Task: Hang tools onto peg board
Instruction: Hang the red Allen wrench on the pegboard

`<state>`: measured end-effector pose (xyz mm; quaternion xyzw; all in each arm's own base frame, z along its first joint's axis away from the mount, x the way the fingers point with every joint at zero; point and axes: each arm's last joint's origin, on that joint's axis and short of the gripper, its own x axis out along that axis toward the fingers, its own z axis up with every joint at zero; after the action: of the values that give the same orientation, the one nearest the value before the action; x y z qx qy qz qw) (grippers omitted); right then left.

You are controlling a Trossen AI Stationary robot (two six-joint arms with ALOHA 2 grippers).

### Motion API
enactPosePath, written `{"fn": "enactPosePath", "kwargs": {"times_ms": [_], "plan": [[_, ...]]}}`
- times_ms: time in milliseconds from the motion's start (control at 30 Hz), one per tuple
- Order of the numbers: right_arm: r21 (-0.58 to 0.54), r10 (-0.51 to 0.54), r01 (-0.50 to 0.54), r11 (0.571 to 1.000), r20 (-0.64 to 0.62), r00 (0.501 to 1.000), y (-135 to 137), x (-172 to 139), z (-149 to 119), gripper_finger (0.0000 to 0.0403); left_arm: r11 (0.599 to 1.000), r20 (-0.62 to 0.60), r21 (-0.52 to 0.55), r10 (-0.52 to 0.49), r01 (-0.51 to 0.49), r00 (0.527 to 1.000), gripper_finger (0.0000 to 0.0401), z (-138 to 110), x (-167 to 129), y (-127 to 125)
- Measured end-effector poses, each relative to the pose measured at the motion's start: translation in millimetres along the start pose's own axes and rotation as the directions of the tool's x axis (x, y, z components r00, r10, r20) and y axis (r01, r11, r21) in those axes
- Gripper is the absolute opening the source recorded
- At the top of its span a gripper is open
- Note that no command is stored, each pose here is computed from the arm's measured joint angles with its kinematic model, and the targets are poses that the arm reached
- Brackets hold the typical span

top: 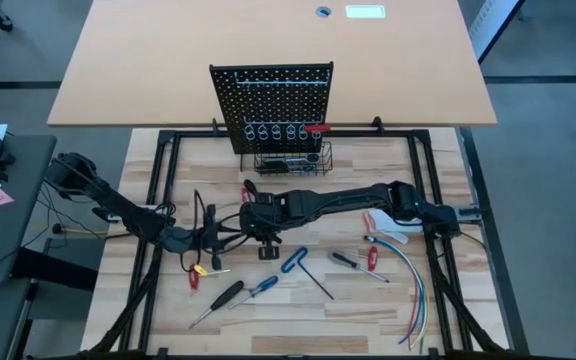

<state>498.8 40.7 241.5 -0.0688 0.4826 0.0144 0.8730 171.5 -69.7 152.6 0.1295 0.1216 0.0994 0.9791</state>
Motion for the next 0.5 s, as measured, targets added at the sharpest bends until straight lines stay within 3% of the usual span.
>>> {"fn": "enactPosePath", "kwargs": {"times_ms": [233,367,500], "plan": [[-0.02,0.006,-0.006,1.0,0.01,1.0,0,0,1,0.0063,1.0,-0.015,-0.024,0.003,-0.004,1.0,0.0004,-2,1,1],[-0.068,0.012,-0.012,0.998,0.008,1.0,1,0,1,0.0092,0.999,-0.021,-0.031,0.021,-0.021,1.0,0.0002,-6,-1,3],[-0.071,0.061,-0.067,0.995,-0.08,0.995,-1,2,-10,0.0124,0.996,0.02,-0.077,0.046,-0.044,0.999,0.0001,-11,-7,8]]}}
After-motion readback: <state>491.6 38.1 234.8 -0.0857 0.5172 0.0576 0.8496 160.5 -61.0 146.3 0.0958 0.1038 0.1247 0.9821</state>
